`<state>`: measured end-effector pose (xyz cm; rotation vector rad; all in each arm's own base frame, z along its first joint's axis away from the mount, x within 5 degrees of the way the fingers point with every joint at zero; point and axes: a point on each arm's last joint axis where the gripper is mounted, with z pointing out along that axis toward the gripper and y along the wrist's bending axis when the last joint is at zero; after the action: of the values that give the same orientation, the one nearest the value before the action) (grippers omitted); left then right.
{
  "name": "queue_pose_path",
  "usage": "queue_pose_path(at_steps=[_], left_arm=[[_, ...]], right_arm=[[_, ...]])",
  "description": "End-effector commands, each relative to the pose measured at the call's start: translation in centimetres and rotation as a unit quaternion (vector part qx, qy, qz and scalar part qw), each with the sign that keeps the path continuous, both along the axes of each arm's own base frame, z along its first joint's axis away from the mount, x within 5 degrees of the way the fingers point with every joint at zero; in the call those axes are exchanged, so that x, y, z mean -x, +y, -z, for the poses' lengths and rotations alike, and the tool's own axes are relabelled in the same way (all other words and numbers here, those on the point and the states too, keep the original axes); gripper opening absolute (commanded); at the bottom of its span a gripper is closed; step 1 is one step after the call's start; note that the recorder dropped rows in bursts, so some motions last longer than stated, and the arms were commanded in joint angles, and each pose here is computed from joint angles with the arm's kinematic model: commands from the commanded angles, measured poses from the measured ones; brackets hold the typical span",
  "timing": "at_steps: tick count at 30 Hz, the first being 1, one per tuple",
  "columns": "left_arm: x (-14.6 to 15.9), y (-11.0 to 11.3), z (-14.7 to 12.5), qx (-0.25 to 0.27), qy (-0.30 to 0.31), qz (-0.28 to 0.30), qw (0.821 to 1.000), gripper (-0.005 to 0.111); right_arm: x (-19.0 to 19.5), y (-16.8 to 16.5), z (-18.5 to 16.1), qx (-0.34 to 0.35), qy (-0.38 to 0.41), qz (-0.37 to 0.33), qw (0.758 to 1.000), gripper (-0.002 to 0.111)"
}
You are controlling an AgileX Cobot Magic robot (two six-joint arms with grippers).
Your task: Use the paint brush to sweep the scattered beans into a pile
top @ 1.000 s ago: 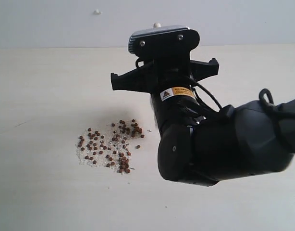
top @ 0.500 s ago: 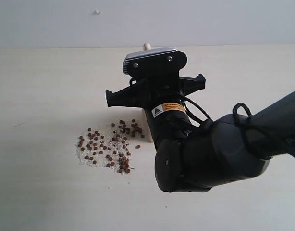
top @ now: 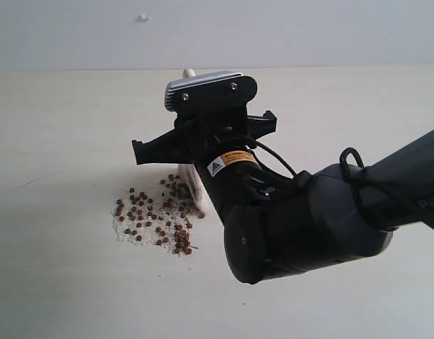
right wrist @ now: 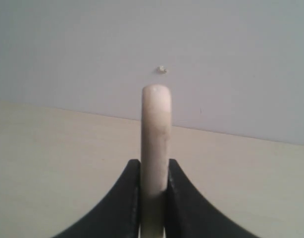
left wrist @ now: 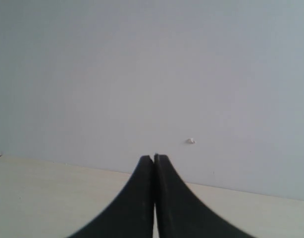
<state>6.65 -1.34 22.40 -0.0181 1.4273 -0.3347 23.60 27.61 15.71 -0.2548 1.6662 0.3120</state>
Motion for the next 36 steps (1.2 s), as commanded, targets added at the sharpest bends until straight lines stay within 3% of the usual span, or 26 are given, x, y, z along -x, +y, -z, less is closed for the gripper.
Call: queue_pose_path(at_steps=[1, 13, 18, 22, 36], left_arm=[[0.1, 0.0, 0.0, 0.004, -0.003, 0.0, 1.0, 0.0], [0.1, 0.0, 0.0, 0.003, -0.003, 0.0, 1.0, 0.0], [0.1, 0.0, 0.0, 0.003, -0.003, 0.0, 1.0, 0.0], [0.1, 0.0, 0.0, 0.003, -0.003, 0.0, 1.0, 0.0], [0.1, 0.0, 0.0, 0.003, -0.003, 0.0, 1.0, 0.0]], right_arm=[[-0.1, 0.3, -0.1, -0.007, 0.002, -0.011, 1.0, 0.0], [-0.2, -0.5, -2.5, 0.006, -0.035, 0.02, 0.999, 0.0], [0.0, -0.8, -4.2, -0.031, -0.033, 0.017, 0.999, 0.0], [0.3, -0.6, -4.4, -0.109, 0.004, 0.013, 0.994, 0.0], [3.9, 6.9, -1.9, -0.175, 0.025, -0.009, 0.984, 0.0]])
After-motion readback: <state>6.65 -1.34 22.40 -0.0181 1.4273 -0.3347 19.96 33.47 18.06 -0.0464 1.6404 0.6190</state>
